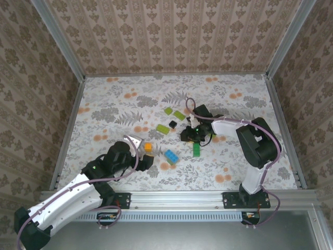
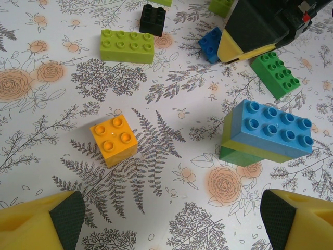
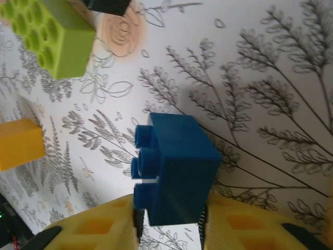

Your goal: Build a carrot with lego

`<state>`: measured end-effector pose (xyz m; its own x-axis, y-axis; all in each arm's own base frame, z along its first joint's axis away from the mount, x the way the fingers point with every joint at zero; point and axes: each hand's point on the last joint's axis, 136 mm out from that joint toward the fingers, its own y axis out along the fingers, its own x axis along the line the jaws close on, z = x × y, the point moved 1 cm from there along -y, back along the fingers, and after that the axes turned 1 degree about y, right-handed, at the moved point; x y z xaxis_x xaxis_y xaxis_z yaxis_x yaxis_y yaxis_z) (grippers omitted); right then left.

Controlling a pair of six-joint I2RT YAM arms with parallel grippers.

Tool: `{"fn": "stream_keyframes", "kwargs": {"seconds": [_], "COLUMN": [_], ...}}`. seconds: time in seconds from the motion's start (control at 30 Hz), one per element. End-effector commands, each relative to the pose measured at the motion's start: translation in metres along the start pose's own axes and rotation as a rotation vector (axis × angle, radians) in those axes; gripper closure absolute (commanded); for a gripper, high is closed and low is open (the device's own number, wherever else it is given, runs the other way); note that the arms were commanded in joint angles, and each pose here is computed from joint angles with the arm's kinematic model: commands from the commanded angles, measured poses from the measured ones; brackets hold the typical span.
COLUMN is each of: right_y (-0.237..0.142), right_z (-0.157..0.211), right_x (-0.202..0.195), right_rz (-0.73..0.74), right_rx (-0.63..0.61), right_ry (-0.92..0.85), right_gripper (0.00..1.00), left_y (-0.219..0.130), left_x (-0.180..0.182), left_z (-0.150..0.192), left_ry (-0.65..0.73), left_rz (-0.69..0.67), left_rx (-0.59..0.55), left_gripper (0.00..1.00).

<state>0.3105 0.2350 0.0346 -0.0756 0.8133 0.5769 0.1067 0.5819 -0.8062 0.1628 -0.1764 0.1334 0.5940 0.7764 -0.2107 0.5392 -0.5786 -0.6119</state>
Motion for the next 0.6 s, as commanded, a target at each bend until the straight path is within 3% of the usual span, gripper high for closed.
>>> {"fn": "stream_keyframes", "kwargs": {"seconds": [0.0,0.23,0.4,0.57], "right_y": [-0.003,-0.018,-0.03,-0.035], "right_z": [-0.001,-0.005,-0.011,-0.017], "right_x": [-0.007,-0.003,0.006,0.009], "right_rz": [0.056,0.086,0.127,0.223], "right_rx": [0.003,-0.026,-0.042,-0.05], "right_ry": [0.003,-0.019,-0.057,-0.096], "right_gripper": [0.61,0.55,0.42,0.41], "left_y": [0.002,0.002,0.002,0.002], "left_x": [-0.001,-0.001,-0.001,-0.001], "left_z": [-0.001,-0.002,-0.001,-0.001], "left_ry": [0.025,0.025,0.026,0.026], "left_rz": [0.001,0.001,0.0,0.001], "left_rx": [-0.007,-0.007,-0.005,-0.005], "left_gripper": [0.1,0.1,0.1,0.1]}}
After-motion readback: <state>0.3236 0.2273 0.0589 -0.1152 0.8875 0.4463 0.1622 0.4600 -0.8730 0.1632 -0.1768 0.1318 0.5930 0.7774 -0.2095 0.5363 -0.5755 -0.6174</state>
